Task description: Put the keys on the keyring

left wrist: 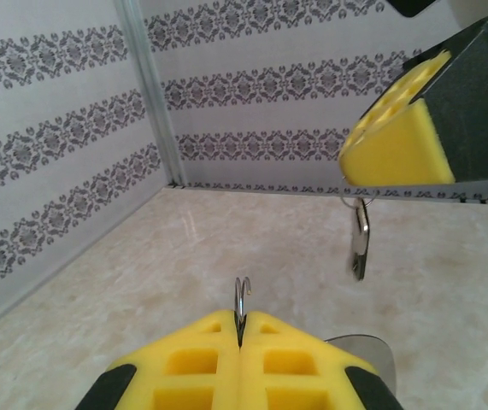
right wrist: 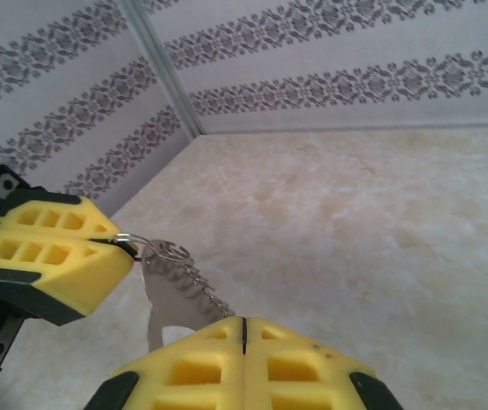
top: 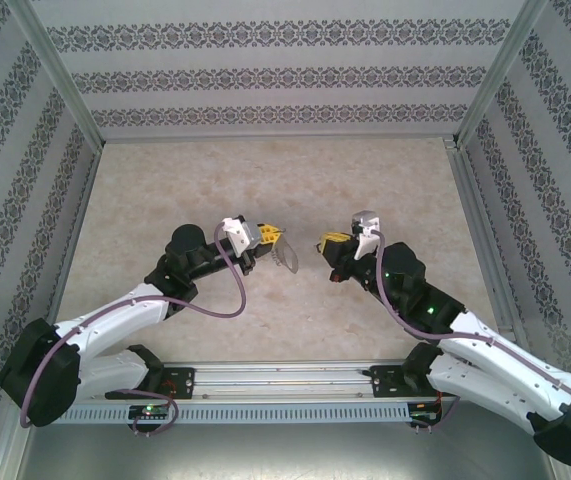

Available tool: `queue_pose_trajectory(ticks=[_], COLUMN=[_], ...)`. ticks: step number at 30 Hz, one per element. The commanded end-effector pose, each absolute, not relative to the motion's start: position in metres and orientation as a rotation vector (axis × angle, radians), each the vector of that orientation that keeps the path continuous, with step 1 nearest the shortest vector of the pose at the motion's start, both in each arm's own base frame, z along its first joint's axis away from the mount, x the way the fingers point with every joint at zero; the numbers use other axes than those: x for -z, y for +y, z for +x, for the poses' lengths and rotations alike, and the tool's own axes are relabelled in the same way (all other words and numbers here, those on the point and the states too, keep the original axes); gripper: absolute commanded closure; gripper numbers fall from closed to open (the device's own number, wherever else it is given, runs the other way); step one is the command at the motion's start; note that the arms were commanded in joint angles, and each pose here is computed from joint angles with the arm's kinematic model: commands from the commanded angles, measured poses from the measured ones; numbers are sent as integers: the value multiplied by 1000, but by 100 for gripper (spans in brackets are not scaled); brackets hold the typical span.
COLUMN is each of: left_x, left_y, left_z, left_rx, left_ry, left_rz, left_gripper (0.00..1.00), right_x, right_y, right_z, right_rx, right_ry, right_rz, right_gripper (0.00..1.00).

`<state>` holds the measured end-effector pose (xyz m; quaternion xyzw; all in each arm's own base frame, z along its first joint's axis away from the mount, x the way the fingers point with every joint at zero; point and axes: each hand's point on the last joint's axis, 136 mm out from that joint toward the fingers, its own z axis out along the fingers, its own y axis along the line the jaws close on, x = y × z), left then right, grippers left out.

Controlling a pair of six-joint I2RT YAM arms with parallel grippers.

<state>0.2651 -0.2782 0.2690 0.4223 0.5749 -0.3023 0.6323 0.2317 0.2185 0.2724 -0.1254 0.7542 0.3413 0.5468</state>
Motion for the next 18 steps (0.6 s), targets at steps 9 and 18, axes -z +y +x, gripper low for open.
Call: queue_pose_trajectory(ticks=[9, 18], left_x=[-293, -293], left_y=[-299, -305], left_z=[241, 235], left_rx=[834, 850], left_ry=[1268, 1274], left_rz=[1033, 1064], left_gripper=[100, 100], right_x=[-296, -298], right_y=[245, 258], right_z=[228, 226], right_rx=[-922, -980], right_ry=[1662, 1657], right_rz=[-416, -455], right_gripper=[100, 100])
